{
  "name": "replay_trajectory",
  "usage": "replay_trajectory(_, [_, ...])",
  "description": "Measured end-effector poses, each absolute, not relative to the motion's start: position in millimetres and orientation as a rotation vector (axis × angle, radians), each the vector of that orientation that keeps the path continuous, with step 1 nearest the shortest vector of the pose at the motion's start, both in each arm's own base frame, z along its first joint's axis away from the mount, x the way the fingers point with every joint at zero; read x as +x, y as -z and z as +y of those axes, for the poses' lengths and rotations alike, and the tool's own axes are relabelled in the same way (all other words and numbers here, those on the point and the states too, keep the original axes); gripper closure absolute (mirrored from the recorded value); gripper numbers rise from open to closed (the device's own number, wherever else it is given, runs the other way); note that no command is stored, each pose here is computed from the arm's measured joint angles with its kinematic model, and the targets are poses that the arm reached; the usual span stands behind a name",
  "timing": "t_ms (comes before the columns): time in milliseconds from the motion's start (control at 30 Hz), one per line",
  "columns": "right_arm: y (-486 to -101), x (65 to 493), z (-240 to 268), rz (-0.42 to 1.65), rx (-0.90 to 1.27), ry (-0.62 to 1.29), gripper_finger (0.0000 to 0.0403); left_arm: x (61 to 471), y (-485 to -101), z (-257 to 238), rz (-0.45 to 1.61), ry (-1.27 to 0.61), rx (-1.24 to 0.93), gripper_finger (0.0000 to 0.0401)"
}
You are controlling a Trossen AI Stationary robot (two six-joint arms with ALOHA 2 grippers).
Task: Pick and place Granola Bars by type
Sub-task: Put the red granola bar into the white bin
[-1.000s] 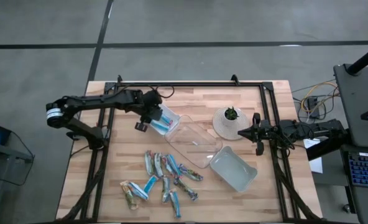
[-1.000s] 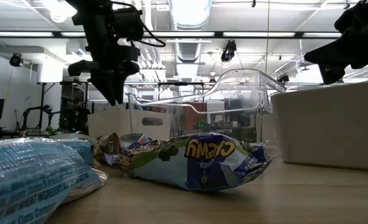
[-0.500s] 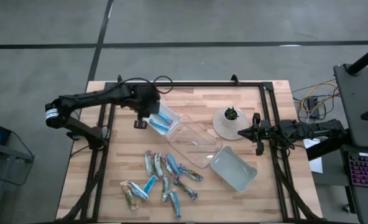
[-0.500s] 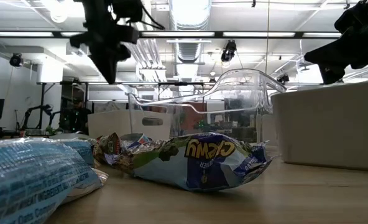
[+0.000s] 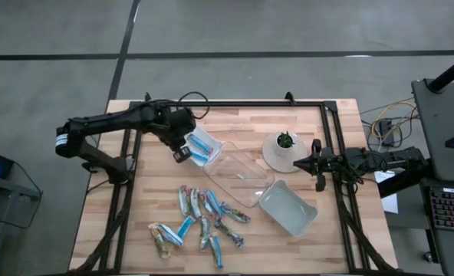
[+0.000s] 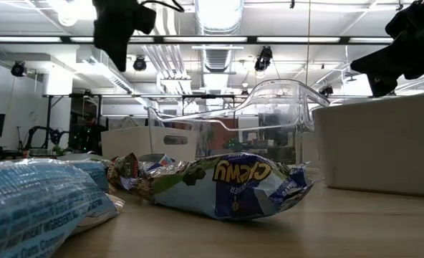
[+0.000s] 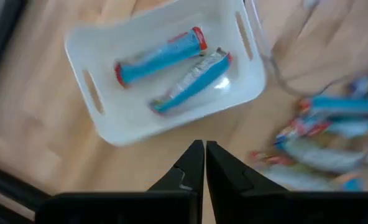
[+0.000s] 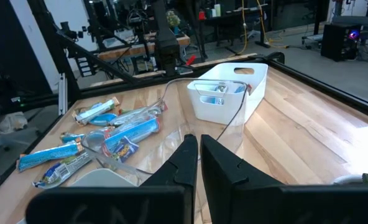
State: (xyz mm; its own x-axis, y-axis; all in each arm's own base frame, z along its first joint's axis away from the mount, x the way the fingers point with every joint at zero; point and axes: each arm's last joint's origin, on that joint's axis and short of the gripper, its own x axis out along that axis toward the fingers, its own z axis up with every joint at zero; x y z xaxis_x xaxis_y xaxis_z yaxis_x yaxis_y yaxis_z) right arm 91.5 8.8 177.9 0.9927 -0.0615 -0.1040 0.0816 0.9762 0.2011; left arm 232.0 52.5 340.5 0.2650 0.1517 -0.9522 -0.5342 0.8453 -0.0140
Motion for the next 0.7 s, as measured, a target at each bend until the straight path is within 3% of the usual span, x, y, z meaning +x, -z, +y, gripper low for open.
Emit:
replay_trajectory(333, [-178,91,9,0.098,0.207,0.072,0.0390,229,-340,28,1.102,-0.780,-1.002,0.0401])
replay_trajectory(700, [-178,91,9,0.098,0.206,0.072,0.0390,218,-345,3,1.120,-0.728,-0.974,0.0401])
